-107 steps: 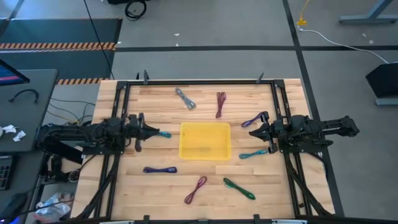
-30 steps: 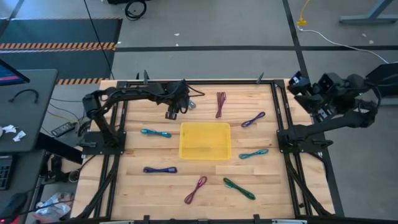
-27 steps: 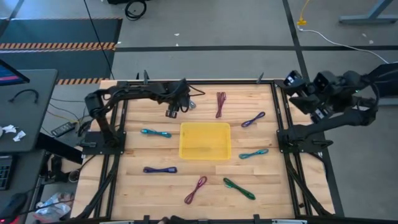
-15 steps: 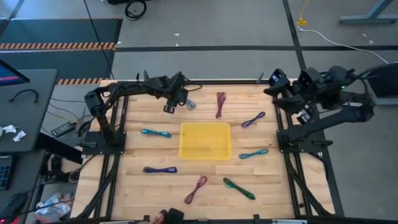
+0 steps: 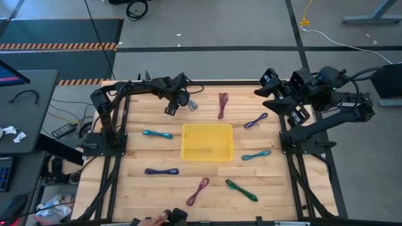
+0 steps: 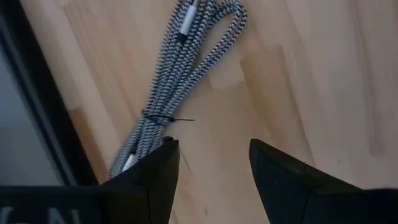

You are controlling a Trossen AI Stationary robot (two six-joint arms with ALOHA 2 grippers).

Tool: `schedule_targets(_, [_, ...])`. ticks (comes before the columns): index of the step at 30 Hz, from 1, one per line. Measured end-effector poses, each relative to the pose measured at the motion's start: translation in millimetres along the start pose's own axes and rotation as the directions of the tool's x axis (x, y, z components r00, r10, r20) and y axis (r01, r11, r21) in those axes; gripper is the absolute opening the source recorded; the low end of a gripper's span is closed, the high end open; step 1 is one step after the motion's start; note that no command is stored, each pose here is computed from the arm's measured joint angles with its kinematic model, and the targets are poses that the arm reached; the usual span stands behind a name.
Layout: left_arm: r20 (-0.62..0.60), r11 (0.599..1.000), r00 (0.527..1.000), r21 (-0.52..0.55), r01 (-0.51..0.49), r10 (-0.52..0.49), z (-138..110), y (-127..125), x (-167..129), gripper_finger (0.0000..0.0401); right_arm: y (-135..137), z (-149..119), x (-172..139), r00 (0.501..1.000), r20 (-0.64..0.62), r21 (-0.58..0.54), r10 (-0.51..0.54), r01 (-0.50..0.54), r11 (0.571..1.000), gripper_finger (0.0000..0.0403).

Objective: Pick and place USB-C Cables
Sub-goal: Put the white and black charger cable into the yellow bin

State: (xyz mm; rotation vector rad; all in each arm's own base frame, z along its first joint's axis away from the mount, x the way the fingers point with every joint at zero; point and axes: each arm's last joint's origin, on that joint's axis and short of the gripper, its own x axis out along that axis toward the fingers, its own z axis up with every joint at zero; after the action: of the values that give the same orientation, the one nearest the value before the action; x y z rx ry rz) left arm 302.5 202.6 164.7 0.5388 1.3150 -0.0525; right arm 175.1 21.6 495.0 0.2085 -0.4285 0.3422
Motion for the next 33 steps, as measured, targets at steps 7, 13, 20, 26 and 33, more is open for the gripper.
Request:
schedule_targets(7, [0.064,0.996,0.994,0.015,-0.087,0.086,6,9,5,0.0202,-3,-6,6,1.000,-0.012,0.005,-0.005,0.005,1.000,0.0179])
schedule_targets(13, [0.055,0.998,0.998,0.048,-0.043,0.040,1,7,12,0.0202,-4,-7,9,1.000,0.001,0.000,-0.004,0.004,1.000,0.0179])
schedule_targets(20, [0.050,0.998,0.998,0.044,-0.035,0.033,1,7,23,0.0202,-4,-6,9,1.000,0.004,-0.002,-0.004,0.004,1.000,0.0172])
schedule_targets(26, [0.090,0.994,0.992,0.039,-0.098,0.094,6,16,20,0.0202,-4,-6,9,1.000,0.001,-0.002,-0.004,0.004,1.000,0.0169])
schedule_targets(33, [0.125,0.997,0.989,0.002,-0.077,0.076,4,22,18,0.0202,-4,-6,9,1.000,0.007,-0.007,-0.004,0.004,1.000,0.0169])
